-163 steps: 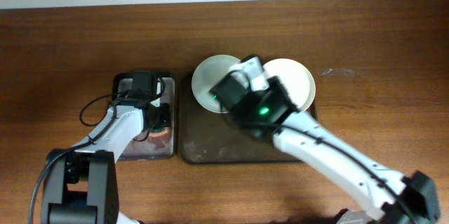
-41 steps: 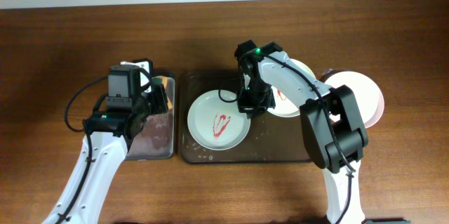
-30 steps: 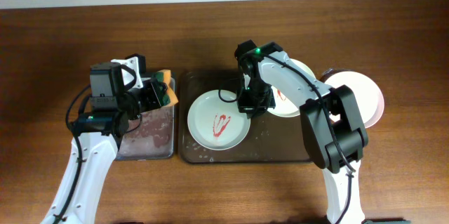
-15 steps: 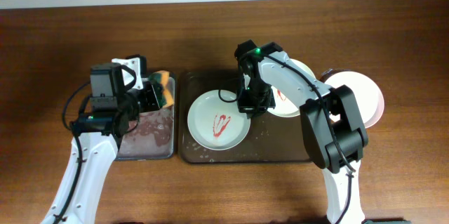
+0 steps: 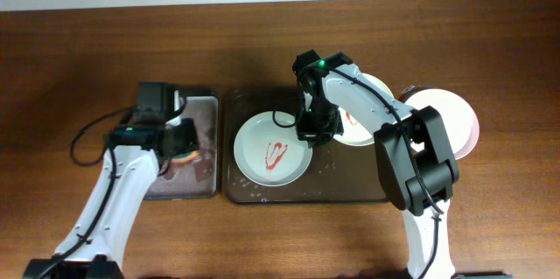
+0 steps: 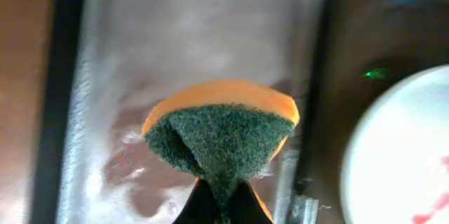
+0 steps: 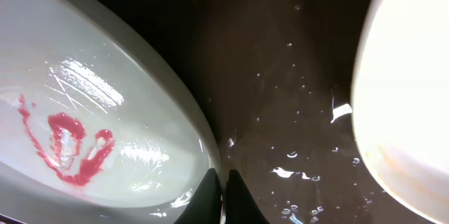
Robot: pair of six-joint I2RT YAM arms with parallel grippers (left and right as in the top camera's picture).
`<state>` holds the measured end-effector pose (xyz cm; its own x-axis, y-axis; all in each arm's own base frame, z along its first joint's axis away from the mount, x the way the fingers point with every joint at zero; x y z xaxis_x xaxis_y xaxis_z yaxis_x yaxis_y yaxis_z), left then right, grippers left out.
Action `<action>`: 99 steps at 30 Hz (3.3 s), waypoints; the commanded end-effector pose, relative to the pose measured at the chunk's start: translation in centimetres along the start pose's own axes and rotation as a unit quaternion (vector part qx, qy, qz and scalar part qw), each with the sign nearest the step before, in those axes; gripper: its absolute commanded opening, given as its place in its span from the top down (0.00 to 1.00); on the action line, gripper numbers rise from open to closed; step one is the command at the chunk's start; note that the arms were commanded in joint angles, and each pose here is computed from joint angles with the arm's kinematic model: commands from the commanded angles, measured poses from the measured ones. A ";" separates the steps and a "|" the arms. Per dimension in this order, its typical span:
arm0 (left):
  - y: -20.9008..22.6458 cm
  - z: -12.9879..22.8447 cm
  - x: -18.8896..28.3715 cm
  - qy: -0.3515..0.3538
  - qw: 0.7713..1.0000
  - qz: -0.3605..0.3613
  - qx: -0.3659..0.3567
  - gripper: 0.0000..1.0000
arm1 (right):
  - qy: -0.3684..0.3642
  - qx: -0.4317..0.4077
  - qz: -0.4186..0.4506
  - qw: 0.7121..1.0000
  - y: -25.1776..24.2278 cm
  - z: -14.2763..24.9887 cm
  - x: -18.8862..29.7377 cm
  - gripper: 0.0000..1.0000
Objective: Clean dirty plates on tray and stack at the side
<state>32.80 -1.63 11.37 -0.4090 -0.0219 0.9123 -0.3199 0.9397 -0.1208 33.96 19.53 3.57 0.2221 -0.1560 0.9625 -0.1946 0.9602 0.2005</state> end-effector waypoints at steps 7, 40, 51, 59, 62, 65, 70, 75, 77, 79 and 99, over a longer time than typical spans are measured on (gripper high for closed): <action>-14.0 5.5 -0.6 0.095 0.979 0.182 0.023 1.00 | 0.004 -0.007 0.003 1.000 -0.3 0.4 0.2 0.96; -13.2 8.6 -7.2 0.120 0.988 0.091 -0.037 1.00 | 0.006 0.002 0.002 1.000 -0.3 0.5 0.2 0.96; -16.8 8.3 -4.7 0.126 0.976 0.176 0.017 1.00 | 0.007 0.002 0.002 1.000 -0.3 0.5 0.2 0.96; -19.5 10.7 -7.3 0.199 0.950 0.237 0.037 1.00 | 0.010 0.001 0.002 1.000 -0.3 0.7 0.2 0.96; -18.2 10.3 -8.0 0.175 0.963 0.203 0.014 1.00 | 0.010 0.001 0.002 1.000 -0.3 0.7 0.2 0.96; -15.2 10.2 -8.9 0.159 0.979 0.125 0.009 1.00 | 0.010 0.001 0.002 1.000 -0.3 0.7 0.2 0.96; -13.6 7.2 -7.1 0.113 0.986 0.123 -0.009 1.00 | 0.010 0.001 0.002 1.000 -0.3 0.7 0.2 0.96; -13.5 5.0 -3.0 0.064 0.985 0.151 -0.056 1.00 | 0.008 0.020 0.011 1.000 -0.6 0.6 0.2 0.96; -12.9 4.7 -1.4 0.050 0.985 0.147 -0.079 1.00 | -0.002 0.031 0.027 0.999 -1.0 0.5 0.8 0.96; -11.0 3.9 -0.8 0.029 0.991 0.106 -0.072 1.00 | -0.028 0.035 0.052 0.998 -1.5 0.4 2.4 0.96; 0.6 0.7 -2.6 0.043 0.996 -0.016 -0.081 1.00 | -0.213 0.109 0.268 0.933 -0.3 2.4 14.6 0.96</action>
<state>33.18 -1.55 8.85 -0.3291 -0.0205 0.9441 -0.1951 0.9797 -0.0467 34.76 17.29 16.76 -0.3066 0.1643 0.9375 -0.3976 0.8728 -0.2830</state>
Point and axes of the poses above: each gripper's point midway between its finger pads, its own x axis back along the fingers, its own y axis along the line the jaws close on, z = x × y, the point moved 2 cm from there along x, back along the fingers, and after that the axes turned 11 degrees about x, right-handed, at the moved point
